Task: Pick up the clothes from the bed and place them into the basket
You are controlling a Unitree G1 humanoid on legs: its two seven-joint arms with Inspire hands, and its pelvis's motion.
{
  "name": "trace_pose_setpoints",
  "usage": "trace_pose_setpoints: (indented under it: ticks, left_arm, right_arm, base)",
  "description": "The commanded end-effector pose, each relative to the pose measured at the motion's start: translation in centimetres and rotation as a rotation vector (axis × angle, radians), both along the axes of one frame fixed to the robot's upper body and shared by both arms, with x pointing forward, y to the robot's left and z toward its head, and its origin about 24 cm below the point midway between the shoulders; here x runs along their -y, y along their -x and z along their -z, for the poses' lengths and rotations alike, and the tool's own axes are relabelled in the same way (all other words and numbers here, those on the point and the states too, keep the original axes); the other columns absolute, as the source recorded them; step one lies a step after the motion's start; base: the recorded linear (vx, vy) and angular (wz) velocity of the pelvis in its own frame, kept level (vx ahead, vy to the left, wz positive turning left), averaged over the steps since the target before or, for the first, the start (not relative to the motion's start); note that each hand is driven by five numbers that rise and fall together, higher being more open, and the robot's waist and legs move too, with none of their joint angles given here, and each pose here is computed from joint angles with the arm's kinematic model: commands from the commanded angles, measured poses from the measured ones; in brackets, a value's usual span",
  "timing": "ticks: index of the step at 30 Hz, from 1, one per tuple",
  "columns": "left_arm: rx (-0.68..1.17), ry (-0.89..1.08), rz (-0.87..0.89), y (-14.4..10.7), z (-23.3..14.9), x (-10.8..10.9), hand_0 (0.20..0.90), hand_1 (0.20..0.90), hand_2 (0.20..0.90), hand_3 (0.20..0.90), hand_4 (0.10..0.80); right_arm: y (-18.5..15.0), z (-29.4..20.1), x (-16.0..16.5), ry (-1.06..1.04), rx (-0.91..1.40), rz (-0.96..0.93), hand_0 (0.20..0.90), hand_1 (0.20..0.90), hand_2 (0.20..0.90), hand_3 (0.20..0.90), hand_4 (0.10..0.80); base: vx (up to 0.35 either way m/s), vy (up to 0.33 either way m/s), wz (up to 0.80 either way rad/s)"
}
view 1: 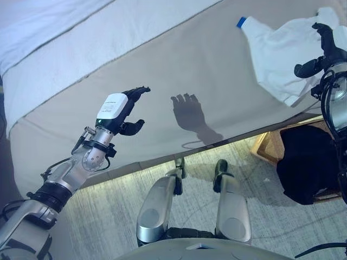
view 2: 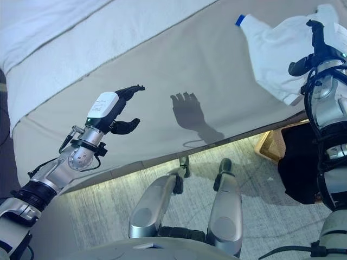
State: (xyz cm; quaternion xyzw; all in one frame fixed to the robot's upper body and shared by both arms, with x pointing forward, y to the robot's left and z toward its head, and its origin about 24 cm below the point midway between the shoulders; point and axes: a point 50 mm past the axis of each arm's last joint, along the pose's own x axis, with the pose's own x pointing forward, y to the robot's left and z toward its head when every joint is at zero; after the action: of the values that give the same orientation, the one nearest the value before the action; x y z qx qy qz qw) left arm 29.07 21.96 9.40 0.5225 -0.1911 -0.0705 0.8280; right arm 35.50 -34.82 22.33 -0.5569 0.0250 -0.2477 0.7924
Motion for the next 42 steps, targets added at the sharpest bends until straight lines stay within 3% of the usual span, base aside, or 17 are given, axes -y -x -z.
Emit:
trace_pose_setpoints:
  ticks: [1,16,17,18,19,37,42]
  left_arm:
    - [0.193,0.064,0.051,0.0,-4.0,0.9,0.9,0.9,0.9,0.9,0.8]
    - [0.246,0.024,0.079,0.1,-6.8,1.1,0.9,0.9,0.9,0.9,0.8]
    - [0.25,0.024,0.079,0.1,-6.9,1.1,0.9,0.9,0.9,0.9,0.8]
    - [0.255,0.024,0.077,0.2,-6.9,1.1,0.9,0.9,0.9,0.9,0.8]
    - [0.248,0.027,0.077,0.2,-6.7,1.1,0.9,0.9,0.9,0.9,0.8]
    - [0.236,0.018,0.067,0.8,-6.1,1.1,0.9,0.9,0.9,0.9,0.8]
    - [0.225,0.027,0.058,1.0,-5.6,0.8,0.9,0.9,0.9,0.9,0.8]
  right_arm:
    - [0.4,-5.7,-0.1,0.058,0.186,-0.007,0.9,0.9,0.9,0.9,0.8]
    - [-0.5,-0.6,1.4,-0.113,-0.047,0.07,0.9,0.9,0.9,0.9,0.8]
    - [-0.4,-0.8,1.5,-0.116,-0.042,0.075,0.554,0.554,0.554,0.496,0.396]
    - [-0.4,-1.1,1.6,-0.114,-0.038,0.078,0.359,0.359,0.359,0.269,0.169]
    - [-0.4,-1.0,1.7,-0.11,-0.038,0.083,0.3,0.3,0.3,0.2,0.1]
    - [0.6,-3.8,2.6,-0.043,0.08,0.082,0.3,0.3,0.3,0.2,0.1]
    - [0.8,-4.9,2.2,0.029,0.204,0.071,0.3,0.3,0.3,0.2,0.1]
  base:
    - [0.0,-0.061,0.05]
    - [-0.015,-0.051,0.0]
    - [-0.051,0.008,-0.08]
    - [0.014,0.005,-0.06]
    - [0.015,0.005,-0.05]
    - [-0.029,0.002,0.0]
    - [0.025,0.019,-0.01]
